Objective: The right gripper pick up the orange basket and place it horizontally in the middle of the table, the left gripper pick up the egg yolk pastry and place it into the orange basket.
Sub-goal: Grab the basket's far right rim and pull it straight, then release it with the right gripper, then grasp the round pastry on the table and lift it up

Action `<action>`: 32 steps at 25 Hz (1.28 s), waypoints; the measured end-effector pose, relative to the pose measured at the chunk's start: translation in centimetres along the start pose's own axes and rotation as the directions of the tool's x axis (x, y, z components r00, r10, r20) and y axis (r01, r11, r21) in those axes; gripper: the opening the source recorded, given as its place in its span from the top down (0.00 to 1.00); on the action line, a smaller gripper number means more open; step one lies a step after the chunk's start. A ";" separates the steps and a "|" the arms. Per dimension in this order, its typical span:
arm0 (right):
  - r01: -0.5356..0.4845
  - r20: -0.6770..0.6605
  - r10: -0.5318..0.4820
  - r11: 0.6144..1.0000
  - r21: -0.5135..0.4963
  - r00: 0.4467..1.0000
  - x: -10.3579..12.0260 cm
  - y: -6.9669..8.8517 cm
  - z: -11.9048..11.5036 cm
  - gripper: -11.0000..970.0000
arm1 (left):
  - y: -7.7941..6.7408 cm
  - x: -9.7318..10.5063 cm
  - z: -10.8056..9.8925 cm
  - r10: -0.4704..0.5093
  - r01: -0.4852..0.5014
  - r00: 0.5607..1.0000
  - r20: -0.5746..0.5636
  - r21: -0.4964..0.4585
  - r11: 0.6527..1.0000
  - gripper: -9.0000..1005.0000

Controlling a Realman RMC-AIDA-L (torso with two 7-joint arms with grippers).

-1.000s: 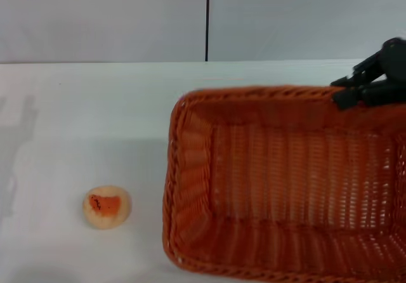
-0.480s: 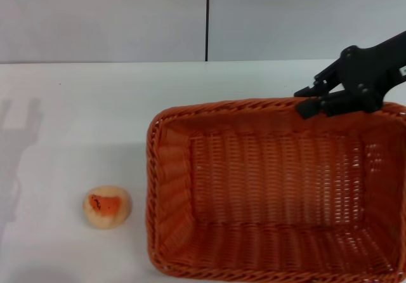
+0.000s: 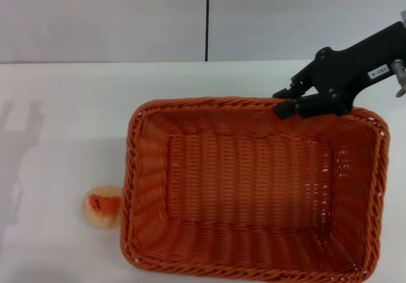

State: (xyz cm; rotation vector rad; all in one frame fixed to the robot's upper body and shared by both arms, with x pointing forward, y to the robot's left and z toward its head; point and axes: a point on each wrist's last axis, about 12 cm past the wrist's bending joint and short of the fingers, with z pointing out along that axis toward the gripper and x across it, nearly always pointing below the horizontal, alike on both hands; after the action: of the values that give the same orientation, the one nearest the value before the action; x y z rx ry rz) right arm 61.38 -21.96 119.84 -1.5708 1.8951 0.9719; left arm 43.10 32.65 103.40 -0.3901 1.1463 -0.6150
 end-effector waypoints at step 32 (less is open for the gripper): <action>-0.042 0.357 -0.116 0.913 0.406 0.927 1.9 -2.1 -3.2 0.37 | 0.2 0.5 0.4 0.002 -0.003 0.999 -0.044 -0.008 1.000 0.33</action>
State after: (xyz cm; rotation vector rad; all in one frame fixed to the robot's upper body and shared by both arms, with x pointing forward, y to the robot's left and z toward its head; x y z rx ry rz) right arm 63.25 -25.82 120.00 -1.0828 1.6545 0.7322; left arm 43.66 32.48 103.08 -0.3836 1.1918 -0.6197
